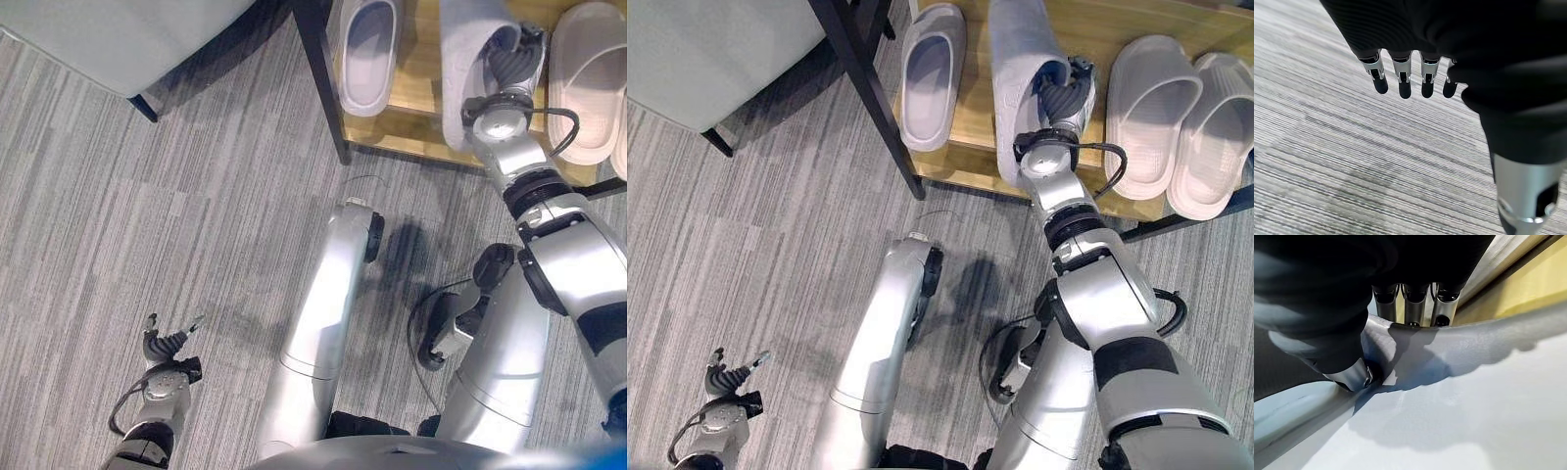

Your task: Arrange the slippers neatly on the shoe rack.

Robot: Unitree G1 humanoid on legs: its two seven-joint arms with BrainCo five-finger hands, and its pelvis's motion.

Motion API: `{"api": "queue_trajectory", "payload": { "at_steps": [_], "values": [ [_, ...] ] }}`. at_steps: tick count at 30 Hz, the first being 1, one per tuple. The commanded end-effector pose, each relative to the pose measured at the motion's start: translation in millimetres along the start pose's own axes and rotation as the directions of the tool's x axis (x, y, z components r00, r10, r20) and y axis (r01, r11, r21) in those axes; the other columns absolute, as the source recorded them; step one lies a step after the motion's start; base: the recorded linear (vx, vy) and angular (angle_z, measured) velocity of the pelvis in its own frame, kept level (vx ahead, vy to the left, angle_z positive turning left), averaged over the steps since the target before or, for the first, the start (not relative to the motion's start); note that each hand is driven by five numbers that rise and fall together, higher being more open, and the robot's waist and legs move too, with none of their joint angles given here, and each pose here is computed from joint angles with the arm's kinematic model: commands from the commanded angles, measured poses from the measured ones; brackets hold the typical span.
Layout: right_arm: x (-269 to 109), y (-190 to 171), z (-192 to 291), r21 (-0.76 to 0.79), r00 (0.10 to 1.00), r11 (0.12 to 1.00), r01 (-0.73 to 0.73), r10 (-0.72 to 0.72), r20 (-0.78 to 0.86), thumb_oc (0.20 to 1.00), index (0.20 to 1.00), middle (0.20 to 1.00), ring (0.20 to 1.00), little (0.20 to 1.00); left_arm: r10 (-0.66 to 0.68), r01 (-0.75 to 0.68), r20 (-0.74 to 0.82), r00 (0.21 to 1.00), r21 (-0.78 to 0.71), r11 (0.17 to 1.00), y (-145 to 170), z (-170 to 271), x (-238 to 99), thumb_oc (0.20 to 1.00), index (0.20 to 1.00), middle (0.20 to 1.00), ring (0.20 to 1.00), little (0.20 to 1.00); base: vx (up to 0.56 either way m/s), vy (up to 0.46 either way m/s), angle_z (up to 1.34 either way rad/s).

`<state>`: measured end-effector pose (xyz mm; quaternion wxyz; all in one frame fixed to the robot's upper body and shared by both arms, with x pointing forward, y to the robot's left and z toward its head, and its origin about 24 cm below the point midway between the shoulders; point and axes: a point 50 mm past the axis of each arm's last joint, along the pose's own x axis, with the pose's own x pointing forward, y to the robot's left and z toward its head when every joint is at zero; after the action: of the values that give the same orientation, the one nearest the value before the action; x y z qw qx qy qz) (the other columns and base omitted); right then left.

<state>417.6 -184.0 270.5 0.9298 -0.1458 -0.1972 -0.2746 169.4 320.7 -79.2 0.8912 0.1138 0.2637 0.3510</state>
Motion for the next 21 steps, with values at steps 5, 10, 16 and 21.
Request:
{"api": "queue_trajectory", "payload": {
  "at_steps": [5,10,16,21],
  "values": [
    [20.1,-9.2,62.0,0.015,0.984,0.999,0.049,-0.051,0.17,0.2,0.2,0.2,0.2,0.2,-0.004,0.0,0.032,0.999,0.111,0.994,15.5,-3.7,1.1,1.0,1.0,1.0,1.0,1.0,0.0,0.021,0.02],
    [26.3,-23.0,50.7,0.021,0.989,0.995,0.096,-0.098,0.114,1.0,1.0,1.0,1.0,1.0,-0.017,0.013,0.029,0.999,0.124,0.992,13.2,-5.7,-0.1,1.0,1.0,1.0,1.0,1.0,-0.01,0.009,0.06],
    [21.8,-18.5,41.3,0.082,0.991,0.99,0.112,-0.118,0.067,1.0,1.0,1.0,1.0,1.0,-0.045,0.047,-0.016,0.999,0.176,0.983,6.4,-18.5,-6.0,1.0,1.0,1.0,1.0,1.0,-0.04,0.01,0.01],
    [13.1,-9.9,40.8,0.181,0.992,0.979,0.097,-0.111,0.067,1.0,1.0,1.0,1.0,1.0,-0.02,0.033,-0.074,0.997,0.182,0.983,7.3,-30.7,-10.2,1.0,1.0,1.0,1.0,1.0,-0.04,-0.001,0.0]
  ]
}}
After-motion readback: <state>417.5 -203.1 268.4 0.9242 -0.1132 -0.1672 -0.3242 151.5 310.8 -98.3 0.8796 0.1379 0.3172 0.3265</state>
